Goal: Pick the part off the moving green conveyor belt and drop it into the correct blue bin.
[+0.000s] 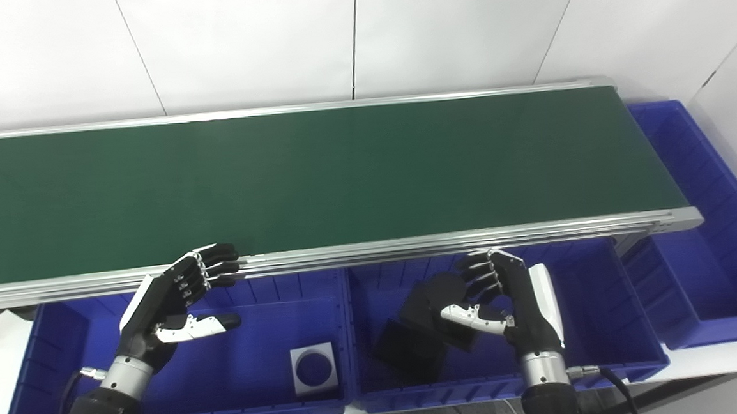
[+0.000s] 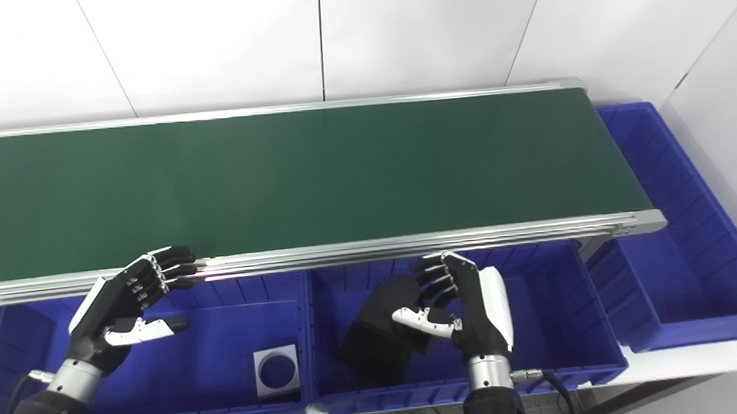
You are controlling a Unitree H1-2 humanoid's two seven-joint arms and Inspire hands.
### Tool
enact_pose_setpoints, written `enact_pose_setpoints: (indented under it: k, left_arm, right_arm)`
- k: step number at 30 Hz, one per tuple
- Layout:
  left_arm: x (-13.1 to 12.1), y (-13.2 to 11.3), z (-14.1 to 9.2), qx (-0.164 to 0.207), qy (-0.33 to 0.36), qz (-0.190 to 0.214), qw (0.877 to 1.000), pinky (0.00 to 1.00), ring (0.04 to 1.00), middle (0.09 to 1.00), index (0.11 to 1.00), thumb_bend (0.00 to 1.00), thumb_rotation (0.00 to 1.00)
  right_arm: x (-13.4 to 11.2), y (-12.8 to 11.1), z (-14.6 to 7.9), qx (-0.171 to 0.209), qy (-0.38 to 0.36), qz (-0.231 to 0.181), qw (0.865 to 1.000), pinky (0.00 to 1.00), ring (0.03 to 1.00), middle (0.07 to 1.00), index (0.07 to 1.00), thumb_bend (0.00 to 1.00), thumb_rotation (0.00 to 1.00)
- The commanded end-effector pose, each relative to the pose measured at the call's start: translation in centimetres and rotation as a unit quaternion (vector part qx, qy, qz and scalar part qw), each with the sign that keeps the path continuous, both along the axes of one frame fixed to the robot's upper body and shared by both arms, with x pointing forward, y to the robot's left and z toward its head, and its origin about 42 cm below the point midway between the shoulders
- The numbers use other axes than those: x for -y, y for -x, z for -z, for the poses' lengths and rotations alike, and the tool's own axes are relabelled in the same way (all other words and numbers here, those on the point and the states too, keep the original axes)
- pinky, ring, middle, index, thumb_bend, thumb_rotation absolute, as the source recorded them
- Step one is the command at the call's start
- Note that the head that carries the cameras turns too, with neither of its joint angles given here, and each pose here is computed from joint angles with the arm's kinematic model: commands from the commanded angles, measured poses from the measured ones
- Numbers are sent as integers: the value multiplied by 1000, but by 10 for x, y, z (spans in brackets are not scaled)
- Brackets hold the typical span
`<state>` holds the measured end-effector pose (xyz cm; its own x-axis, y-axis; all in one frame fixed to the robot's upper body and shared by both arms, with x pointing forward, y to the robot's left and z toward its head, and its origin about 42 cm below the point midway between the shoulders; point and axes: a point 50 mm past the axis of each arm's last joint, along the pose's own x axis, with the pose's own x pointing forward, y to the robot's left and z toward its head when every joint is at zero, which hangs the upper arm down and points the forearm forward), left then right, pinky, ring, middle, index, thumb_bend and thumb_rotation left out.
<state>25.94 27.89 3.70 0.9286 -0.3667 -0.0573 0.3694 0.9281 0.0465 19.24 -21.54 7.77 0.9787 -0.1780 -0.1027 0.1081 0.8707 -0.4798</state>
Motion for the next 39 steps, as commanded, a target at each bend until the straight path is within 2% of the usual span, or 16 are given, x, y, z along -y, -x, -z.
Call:
enact_pose_setpoints:
  k: [1,9,23,31,35,36,37,38,39]
  left_arm:
    - [-9,-5,-14,27,-4,2,1000,703,752,779,754,954,206]
    - [-13,-5,-15,23,-7,4,1000,708,756,781,754,948,203]
    - [-14,-7,-16,26,-10,7,1000,705,751,775,754,943,196]
    - [-13,-6,-16,24,-11,5,1000,710,756,778,755,946,194]
    - [-13,-5,-16,25,-10,4,1000,705,750,773,752,946,194]
    - [-13,-5,-16,25,-11,4,1000,707,751,772,751,947,198]
    - [-13,-5,-16,25,-11,4,1000,706,752,773,752,951,206]
    - [-13,-4,-16,25,-11,5,1000,708,753,774,753,950,207]
    - [-13,-4,-16,25,-10,5,1000,708,754,774,753,949,208]
  right_arm:
    - [2,-5,-9,33,14,1,999,345,434,489,529,499,0]
    - [19,-2,-7,43,35,34,998,335,429,485,535,498,0]
    - [43,6,-14,56,24,100,993,336,434,485,524,499,0]
    - [45,7,-12,59,29,101,993,335,431,482,524,499,0]
    - [43,8,-11,46,29,92,994,319,429,492,555,495,0]
    - [43,8,-12,40,29,85,995,372,423,504,542,505,0]
    - [43,8,-12,34,29,75,996,477,561,629,641,783,0]
    - [42,9,-12,28,31,66,997,529,622,683,687,859,1]
    - [42,9,-12,22,34,59,997,541,635,694,696,871,1]
